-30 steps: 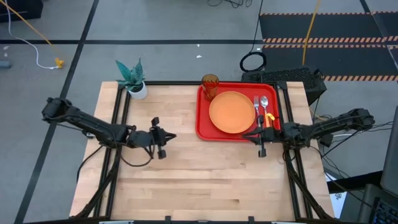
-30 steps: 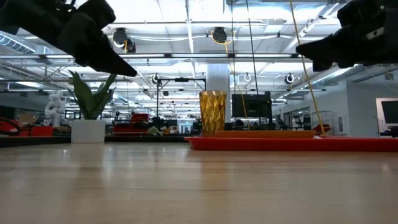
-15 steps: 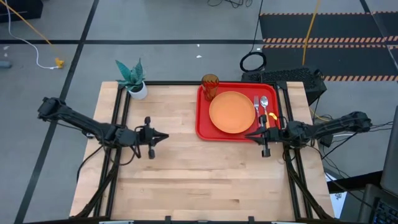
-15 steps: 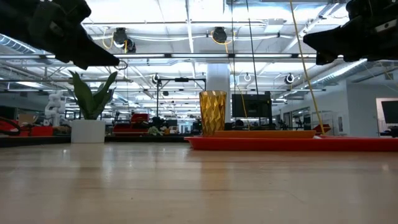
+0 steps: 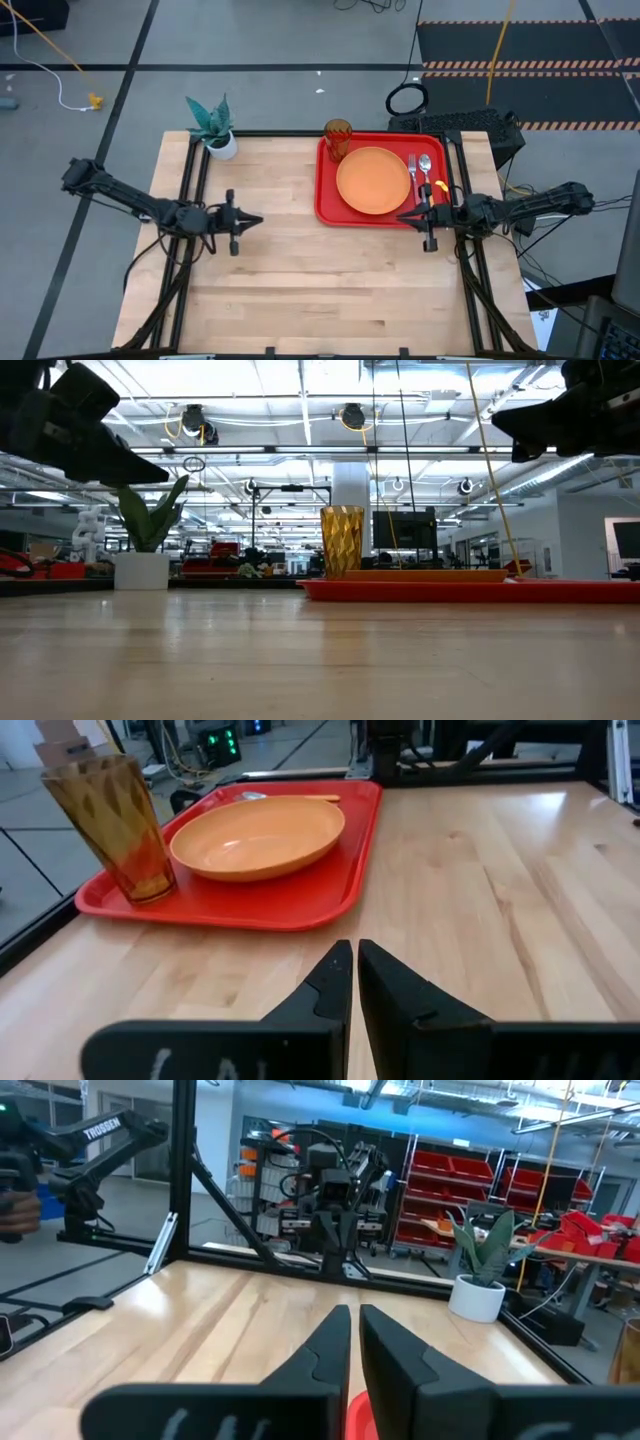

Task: Pick and place plate/cup/fork/spoon on tray
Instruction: Return to Home Position

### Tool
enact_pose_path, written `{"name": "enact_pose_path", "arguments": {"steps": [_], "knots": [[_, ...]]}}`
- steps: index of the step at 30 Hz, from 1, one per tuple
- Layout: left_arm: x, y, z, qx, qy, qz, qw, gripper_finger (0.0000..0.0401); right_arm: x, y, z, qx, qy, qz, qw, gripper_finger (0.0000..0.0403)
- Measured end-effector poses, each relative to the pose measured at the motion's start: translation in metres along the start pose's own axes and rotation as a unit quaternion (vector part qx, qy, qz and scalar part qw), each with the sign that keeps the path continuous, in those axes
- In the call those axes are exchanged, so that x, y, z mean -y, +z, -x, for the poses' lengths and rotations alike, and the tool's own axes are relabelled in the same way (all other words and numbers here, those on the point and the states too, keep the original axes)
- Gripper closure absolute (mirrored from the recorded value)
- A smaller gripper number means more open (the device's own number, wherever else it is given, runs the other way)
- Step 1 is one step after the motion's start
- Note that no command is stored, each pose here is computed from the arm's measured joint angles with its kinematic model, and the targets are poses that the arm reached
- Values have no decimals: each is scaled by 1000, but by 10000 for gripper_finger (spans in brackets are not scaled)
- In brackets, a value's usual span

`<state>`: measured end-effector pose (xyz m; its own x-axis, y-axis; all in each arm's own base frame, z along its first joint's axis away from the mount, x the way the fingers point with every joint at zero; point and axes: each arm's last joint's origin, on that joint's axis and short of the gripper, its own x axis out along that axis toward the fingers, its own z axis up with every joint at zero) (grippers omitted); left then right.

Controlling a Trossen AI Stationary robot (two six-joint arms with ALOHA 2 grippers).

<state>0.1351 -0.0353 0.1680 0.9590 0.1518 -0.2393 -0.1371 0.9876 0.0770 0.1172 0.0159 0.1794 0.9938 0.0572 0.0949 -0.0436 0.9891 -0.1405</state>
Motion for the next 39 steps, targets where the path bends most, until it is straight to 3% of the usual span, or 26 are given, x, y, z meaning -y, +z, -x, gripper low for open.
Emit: {"name": "enact_pose_path", "arguments": {"steps": [5, 14, 39], "knots": [[-3, -4, 7, 25, -24, -17, 999, 375, 0, 1, 1, 6, -1, 5, 1000, 385], [-14, -11, 15, 64, -16, -15, 998, 375, 1, 2, 3, 11, -2, 17, 1000, 385], [-25, -13, 20, 91, -10, -29, 995, 375, 4, 2, 22, 16, -18, 28, 999, 385]]}}
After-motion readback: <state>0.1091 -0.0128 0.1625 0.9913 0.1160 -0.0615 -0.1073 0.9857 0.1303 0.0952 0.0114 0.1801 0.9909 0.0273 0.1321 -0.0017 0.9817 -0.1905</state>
